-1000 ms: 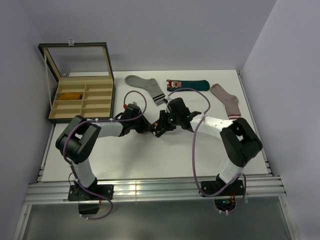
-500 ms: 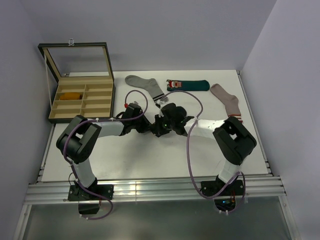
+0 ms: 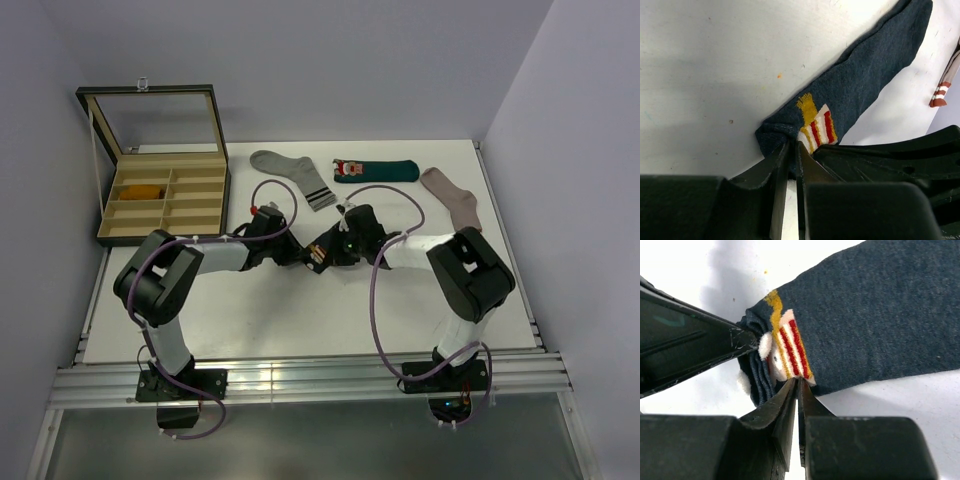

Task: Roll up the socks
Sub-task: Roll the sock at the center of the board.

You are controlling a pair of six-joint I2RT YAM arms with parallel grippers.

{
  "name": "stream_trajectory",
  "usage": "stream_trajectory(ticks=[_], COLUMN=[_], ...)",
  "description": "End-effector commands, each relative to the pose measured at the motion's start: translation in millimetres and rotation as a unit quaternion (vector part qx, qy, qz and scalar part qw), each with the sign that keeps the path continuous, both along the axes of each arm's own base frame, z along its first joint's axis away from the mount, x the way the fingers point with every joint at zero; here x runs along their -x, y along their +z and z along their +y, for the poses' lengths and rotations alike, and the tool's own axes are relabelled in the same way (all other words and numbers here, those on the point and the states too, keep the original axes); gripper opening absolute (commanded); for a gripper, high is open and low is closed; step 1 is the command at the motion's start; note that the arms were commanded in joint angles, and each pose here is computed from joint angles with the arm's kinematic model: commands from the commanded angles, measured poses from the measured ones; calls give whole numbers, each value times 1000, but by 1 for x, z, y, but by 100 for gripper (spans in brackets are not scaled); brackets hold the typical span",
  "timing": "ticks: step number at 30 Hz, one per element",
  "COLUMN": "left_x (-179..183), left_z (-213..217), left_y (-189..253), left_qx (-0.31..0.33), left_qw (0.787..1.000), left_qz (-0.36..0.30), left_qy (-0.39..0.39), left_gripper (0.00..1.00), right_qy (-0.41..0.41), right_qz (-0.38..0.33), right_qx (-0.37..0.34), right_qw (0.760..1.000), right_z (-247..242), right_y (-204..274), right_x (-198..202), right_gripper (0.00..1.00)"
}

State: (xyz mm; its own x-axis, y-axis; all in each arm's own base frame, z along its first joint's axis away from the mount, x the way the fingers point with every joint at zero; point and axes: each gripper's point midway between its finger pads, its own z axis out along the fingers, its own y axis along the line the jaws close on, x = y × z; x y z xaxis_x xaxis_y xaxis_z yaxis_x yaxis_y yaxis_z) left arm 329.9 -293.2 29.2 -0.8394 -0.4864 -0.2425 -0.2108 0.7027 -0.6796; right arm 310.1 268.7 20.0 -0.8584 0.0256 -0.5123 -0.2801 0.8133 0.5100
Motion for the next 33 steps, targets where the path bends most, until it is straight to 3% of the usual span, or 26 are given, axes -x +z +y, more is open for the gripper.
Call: stream_trajectory(ticks=[1, 7, 13, 33], left_x=[15, 14, 13, 13], left_z=[13, 12, 11, 9], left_y=[-30, -29, -28, -30], left_qx=[-54, -60, -61, -63], left_qw=[998, 998, 997, 997], left_qz=[36, 35, 36, 39], left_qy=[-6, -10, -13, -20], left_gripper=[17, 17, 17, 15], right_qy=[8, 44, 66, 79], right_qz=[-26, -138, -194, -177], right_qx=[-10, 38, 110, 185], right_qw=[1000, 989, 973, 963], right_z=[1, 11, 23, 28], right_y=[17, 58, 54, 16], right_x=[-1, 3, 7, 2], right_gripper=[13, 19, 27, 26])
